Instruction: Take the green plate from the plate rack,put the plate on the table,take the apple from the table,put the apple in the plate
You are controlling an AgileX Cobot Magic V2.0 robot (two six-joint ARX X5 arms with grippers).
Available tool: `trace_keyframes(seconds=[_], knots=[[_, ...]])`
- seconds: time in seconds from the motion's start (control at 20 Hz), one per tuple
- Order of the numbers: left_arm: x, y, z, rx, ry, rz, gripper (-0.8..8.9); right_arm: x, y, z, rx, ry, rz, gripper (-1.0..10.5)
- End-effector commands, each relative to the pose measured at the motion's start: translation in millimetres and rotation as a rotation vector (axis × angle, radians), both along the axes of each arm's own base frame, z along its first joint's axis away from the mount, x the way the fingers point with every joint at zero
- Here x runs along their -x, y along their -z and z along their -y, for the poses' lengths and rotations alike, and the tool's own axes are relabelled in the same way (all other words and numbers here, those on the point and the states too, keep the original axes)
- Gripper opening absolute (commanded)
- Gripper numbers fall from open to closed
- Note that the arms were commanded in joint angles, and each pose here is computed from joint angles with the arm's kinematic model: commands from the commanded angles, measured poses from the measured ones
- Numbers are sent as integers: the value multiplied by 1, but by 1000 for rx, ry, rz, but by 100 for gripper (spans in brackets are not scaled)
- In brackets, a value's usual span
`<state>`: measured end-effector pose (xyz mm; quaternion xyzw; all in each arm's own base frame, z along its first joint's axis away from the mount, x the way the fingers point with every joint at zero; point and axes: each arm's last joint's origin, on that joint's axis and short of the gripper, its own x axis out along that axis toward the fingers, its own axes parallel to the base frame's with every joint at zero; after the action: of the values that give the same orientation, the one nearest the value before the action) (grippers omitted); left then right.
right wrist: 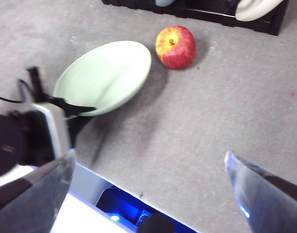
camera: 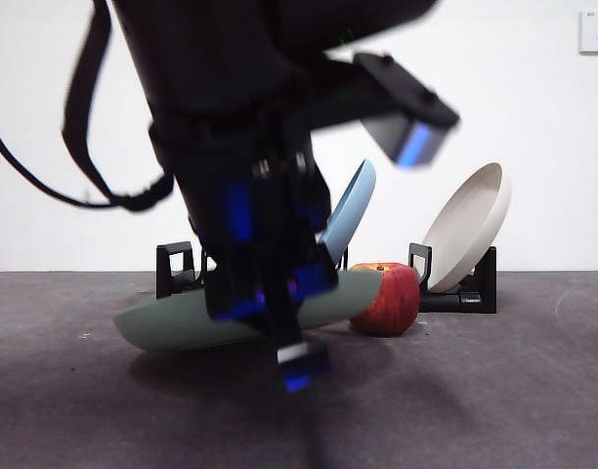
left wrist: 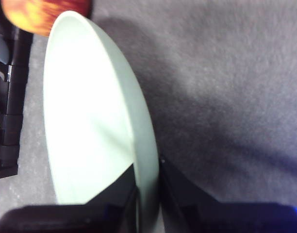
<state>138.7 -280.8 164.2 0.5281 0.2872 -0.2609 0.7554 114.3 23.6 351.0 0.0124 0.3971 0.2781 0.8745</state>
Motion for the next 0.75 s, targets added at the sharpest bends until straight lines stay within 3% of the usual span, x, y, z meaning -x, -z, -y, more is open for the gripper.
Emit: trace_keyframes(seconds=[0.05, 0.25, 0.45, 0.75], knots=[[0, 23, 3, -56, 10, -28, -7, 0, -1, 0, -5, -3, 7, 657], [3, 35, 6, -21, 46, -165, 11, 0, -1, 0, -5, -3, 7, 658], [3, 35, 5, -15, 29, -183, 324, 0, -1, 0, -5, -3, 8, 658], [4, 18, 2, 9, 10, -179, 322, -2, -1, -1, -5, -3, 8, 658]])
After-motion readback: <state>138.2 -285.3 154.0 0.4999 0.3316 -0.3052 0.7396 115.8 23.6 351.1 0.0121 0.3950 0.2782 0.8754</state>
